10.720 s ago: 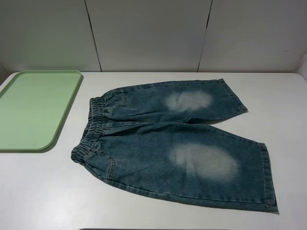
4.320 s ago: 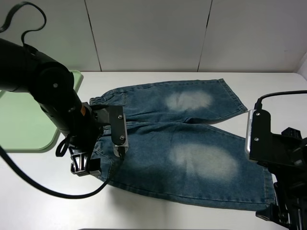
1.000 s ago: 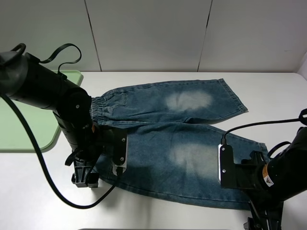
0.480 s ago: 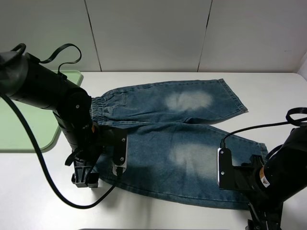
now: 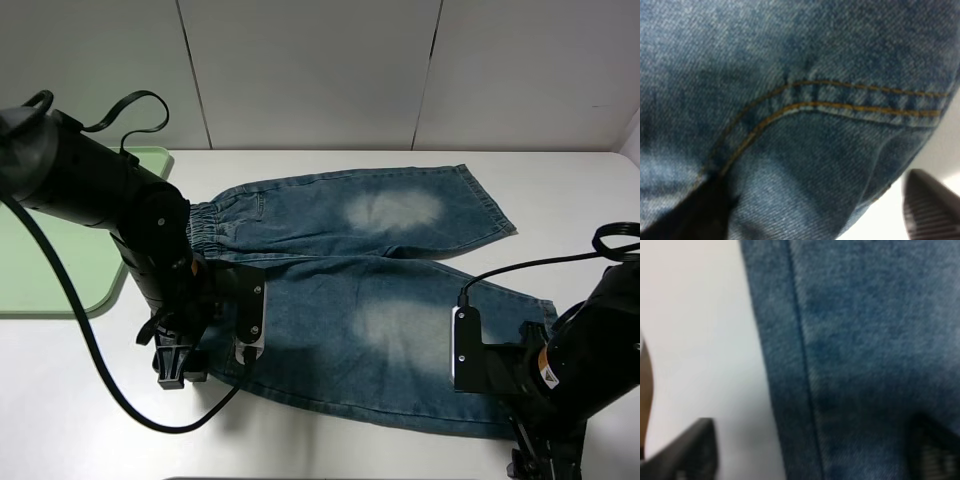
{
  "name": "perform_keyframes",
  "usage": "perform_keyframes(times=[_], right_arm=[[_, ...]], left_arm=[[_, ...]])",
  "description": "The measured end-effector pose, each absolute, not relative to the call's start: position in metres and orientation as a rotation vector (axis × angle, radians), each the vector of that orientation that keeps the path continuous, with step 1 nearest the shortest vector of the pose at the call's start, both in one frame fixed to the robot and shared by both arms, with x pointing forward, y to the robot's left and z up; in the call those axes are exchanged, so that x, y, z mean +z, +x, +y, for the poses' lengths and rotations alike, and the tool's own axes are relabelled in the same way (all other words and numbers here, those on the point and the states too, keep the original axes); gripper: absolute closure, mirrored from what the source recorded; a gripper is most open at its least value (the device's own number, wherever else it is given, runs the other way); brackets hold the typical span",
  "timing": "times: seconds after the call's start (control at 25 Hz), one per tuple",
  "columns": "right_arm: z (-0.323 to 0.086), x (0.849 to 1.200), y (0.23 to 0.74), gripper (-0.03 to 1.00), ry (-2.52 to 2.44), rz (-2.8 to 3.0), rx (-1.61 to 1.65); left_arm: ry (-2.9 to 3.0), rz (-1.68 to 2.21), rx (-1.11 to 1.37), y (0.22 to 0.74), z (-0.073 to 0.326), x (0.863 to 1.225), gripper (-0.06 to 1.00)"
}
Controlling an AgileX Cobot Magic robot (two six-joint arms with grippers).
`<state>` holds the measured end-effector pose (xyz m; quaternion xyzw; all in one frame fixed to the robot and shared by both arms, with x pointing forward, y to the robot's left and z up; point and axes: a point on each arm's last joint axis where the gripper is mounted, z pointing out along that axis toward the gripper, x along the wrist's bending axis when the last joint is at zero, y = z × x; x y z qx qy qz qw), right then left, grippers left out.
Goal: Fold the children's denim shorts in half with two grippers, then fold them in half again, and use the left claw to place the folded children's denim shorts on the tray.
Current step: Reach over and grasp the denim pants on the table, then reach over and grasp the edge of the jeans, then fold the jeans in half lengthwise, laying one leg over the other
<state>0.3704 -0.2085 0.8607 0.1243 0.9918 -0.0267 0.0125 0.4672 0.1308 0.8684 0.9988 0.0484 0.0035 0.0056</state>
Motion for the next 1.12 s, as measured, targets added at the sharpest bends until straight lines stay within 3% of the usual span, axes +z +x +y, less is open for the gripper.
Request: perform_keyframes(times=[0.32, 0.52, 1.12], right_arm=[[-0.2057, 0.8603, 0.3729, 0.79, 0.464, 3.058, -0.028], [-0.2044, 0.8602, 0.3748, 0.98, 0.448, 3.045, -0.004], [-0.2042, 0.8603, 0.3752, 0.99, 0.445, 3.042, 0.000]], left_arm=[[3.124, 0.150, 0.017, 0.4676, 0.1306, 0.8684, 0.69], [3.124, 0.150, 0.015, 0.4675, 0.1306, 0.8684, 0.87], [3.118, 0.150, 0.028, 0.4680, 0.1303, 0.8682, 0.90]])
